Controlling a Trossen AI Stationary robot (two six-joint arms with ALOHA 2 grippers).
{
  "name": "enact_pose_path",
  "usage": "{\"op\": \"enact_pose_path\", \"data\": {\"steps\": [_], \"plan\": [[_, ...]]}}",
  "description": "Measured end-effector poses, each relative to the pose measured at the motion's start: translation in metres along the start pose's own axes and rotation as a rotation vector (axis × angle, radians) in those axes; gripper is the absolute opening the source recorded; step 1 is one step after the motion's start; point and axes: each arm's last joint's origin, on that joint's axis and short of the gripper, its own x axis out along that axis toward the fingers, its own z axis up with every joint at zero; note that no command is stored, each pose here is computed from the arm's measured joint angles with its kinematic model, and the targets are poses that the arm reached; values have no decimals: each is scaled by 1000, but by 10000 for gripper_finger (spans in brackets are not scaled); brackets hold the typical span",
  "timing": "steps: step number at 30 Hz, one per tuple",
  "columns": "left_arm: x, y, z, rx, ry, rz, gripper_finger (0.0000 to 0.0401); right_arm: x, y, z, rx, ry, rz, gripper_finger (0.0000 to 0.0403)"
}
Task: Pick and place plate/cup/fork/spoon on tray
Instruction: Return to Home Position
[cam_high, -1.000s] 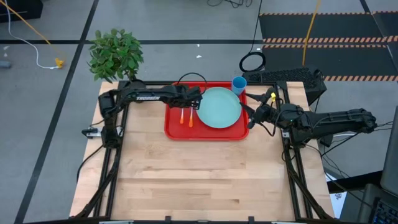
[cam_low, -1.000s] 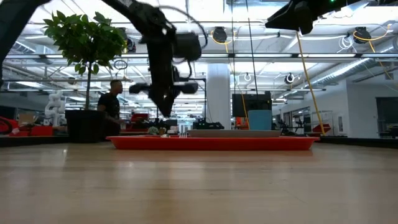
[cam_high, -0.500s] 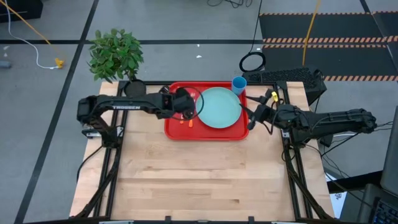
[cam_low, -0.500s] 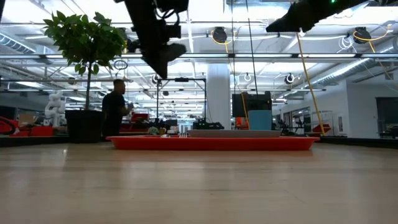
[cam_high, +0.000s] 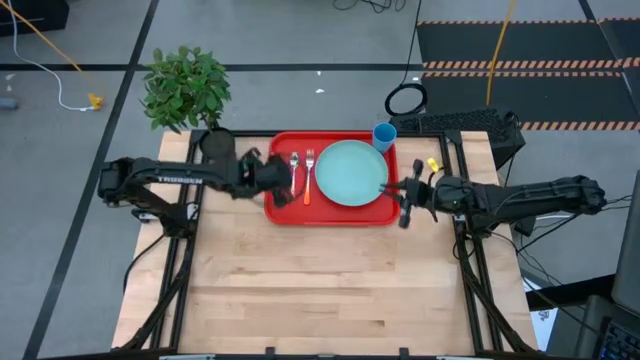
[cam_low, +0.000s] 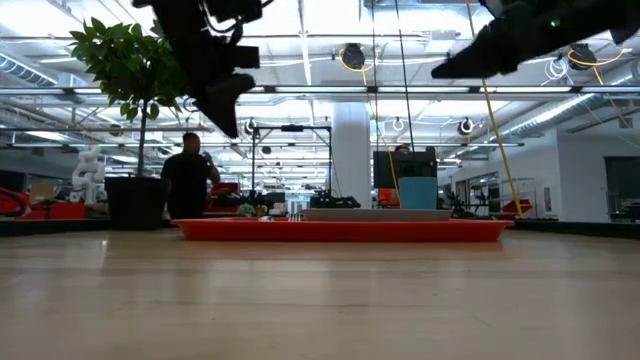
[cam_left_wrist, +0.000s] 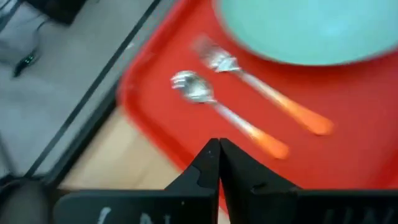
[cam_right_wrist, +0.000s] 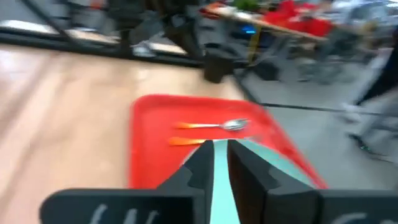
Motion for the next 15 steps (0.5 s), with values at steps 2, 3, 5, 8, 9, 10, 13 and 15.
{"op": "enact_pose_path", "data": {"steps": [2,3,5,8,9,10,13,15], "plan": [[-5,-14,-8,14,-52,-60,7,1,4,-9,15,-11,70,29],[-7,-21,-14,29,-68,-85,4,1,6,-13,24,-25,100,23],[-10,-36,-24,60,-103,-137,5,1,8,-21,34,-65,141,13],[-16,-52,-39,115,-146,-210,13,1,12,-37,34,-83,159,3],[-18,-58,-41,119,-177,-234,14,0,12,-42,34,-90,159,1],[-19,-62,-43,125,-205,-254,15,-1,13,-49,31,-88,161,1],[-20,-68,-54,156,-255,-297,7,-3,14,-63,38,-111,158,3],[-20,-73,-55,154,-319,-358,4,-4,15,-72,35,-101,161,3]]}}
